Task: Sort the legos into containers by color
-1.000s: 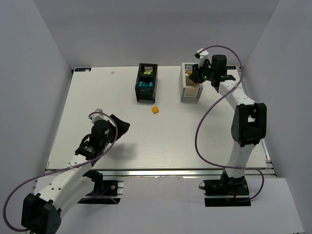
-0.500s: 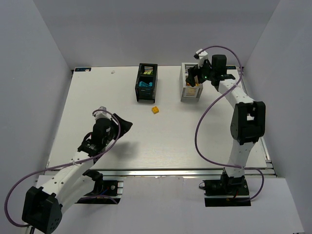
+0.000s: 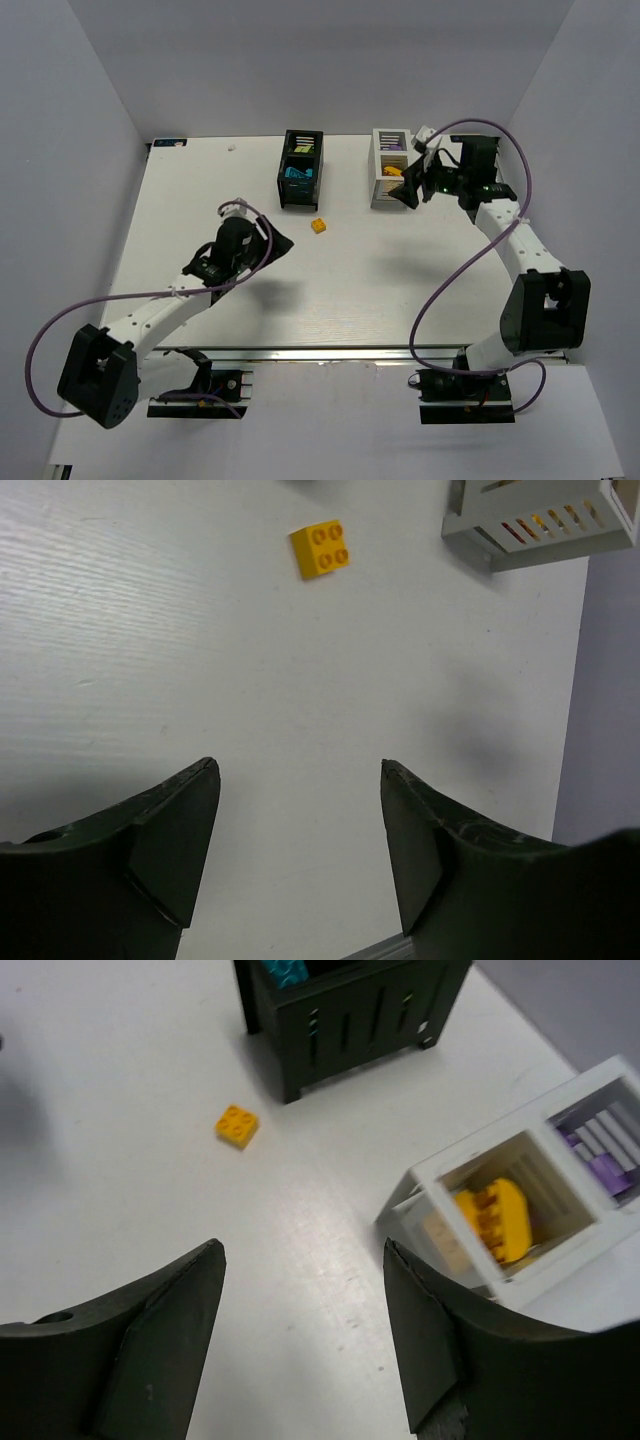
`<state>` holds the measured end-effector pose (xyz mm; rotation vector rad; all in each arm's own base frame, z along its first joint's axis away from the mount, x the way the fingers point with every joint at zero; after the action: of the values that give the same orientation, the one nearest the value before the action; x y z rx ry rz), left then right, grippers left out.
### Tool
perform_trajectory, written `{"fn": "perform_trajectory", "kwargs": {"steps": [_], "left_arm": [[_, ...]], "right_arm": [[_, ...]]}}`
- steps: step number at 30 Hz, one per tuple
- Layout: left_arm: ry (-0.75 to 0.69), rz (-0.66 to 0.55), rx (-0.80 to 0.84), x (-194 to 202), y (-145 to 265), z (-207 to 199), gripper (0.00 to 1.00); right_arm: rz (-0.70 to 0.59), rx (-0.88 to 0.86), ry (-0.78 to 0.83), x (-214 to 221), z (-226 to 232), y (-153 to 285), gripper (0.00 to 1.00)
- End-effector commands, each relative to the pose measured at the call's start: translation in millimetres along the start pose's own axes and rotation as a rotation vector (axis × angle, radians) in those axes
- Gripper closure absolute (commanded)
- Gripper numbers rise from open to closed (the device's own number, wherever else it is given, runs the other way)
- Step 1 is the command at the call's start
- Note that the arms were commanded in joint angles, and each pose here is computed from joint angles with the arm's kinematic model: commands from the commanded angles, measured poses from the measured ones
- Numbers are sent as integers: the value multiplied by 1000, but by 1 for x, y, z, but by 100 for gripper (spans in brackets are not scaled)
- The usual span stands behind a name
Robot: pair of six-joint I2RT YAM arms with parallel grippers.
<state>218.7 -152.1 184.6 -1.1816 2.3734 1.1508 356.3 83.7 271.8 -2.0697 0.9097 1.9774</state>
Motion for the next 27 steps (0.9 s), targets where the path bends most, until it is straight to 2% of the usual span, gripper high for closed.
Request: {"fn": "perform_trajectory", "kwargs": {"steps": [1,4,7,8,11,12,14,20,27], "left_arm": [[-68,0,-5,-5,-6,-19,25],[-98,23,-22,-4,-16,-32,24],[-118,42,-47,-1,-25,-44,23],[-124,42,-58,0,-27,-46,23],[-127,52,-97,1,-37,-54,21],[-129,62,-115,3,-40,-55,17],[-142,64,-126,4,-49,-63,15],[-164,71,-155,8,-73,-81,14],[-183,52,-270,6,-102,-88,14]], "right_arm": [[4,-76,-34,10,23,9,31],[13,-106,-50,15,38,17,28],[24,-100,-75,19,46,22,19],[25,-95,-81,19,48,23,11],[34,-78,-90,25,54,27,11],[32,-68,-83,24,55,29,11],[46,-55,-85,29,57,30,11],[60,-35,-86,37,56,29,11],[64,-11,-99,37,54,29,11]]}}
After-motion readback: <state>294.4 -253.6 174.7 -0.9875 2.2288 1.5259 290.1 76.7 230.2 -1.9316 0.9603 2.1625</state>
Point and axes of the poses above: each gripper's point midway between its finger pads, its own y axis back along the fingers, its own z axis along the line the jaws close on, x = y × z, the point moved 10 cm from there along y, back along the fingers, and after that the axes turned 2 degrees about y, right-handed, at the moved point
